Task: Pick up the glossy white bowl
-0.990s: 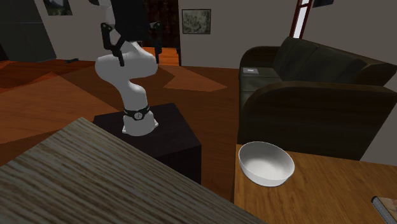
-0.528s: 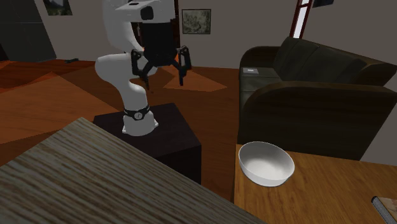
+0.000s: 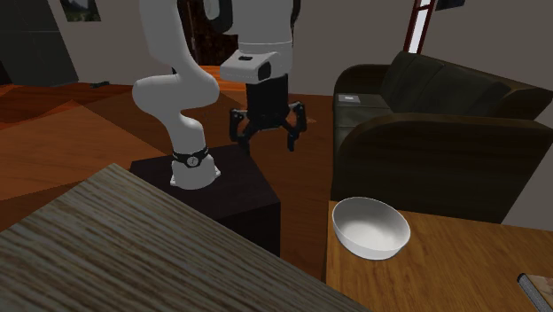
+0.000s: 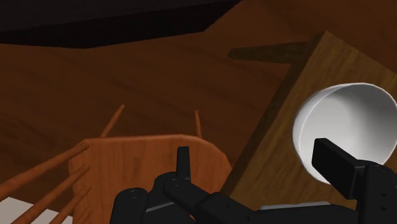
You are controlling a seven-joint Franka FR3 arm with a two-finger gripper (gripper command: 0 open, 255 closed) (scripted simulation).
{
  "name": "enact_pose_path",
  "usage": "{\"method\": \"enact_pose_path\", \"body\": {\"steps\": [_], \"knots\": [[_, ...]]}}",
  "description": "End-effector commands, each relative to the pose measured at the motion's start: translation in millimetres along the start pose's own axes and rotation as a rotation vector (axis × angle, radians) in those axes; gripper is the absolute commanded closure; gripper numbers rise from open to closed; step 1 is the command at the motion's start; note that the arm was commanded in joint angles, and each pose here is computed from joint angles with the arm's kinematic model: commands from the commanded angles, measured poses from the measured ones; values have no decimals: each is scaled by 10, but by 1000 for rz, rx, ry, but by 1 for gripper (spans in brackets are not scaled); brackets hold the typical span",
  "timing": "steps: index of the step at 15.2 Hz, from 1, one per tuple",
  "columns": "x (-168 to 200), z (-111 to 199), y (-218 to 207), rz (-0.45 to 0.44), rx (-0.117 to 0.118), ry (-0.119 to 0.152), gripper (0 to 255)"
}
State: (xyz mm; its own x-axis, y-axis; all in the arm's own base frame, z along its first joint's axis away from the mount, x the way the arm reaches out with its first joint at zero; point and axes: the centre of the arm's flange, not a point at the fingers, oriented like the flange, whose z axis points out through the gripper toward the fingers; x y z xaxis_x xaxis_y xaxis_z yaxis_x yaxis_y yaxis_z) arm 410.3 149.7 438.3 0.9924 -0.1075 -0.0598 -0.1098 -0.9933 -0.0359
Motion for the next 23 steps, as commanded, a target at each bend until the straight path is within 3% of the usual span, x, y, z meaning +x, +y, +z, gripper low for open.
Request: {"method": "enact_pose_path", "body": {"steps": [1, 15, 23], "knots": [[127, 180, -169, -4, 3, -1, 0], [904, 1342, -1376, -34, 13, -13, 0], [947, 1771, -1393, -35, 13, -13, 0]]}}
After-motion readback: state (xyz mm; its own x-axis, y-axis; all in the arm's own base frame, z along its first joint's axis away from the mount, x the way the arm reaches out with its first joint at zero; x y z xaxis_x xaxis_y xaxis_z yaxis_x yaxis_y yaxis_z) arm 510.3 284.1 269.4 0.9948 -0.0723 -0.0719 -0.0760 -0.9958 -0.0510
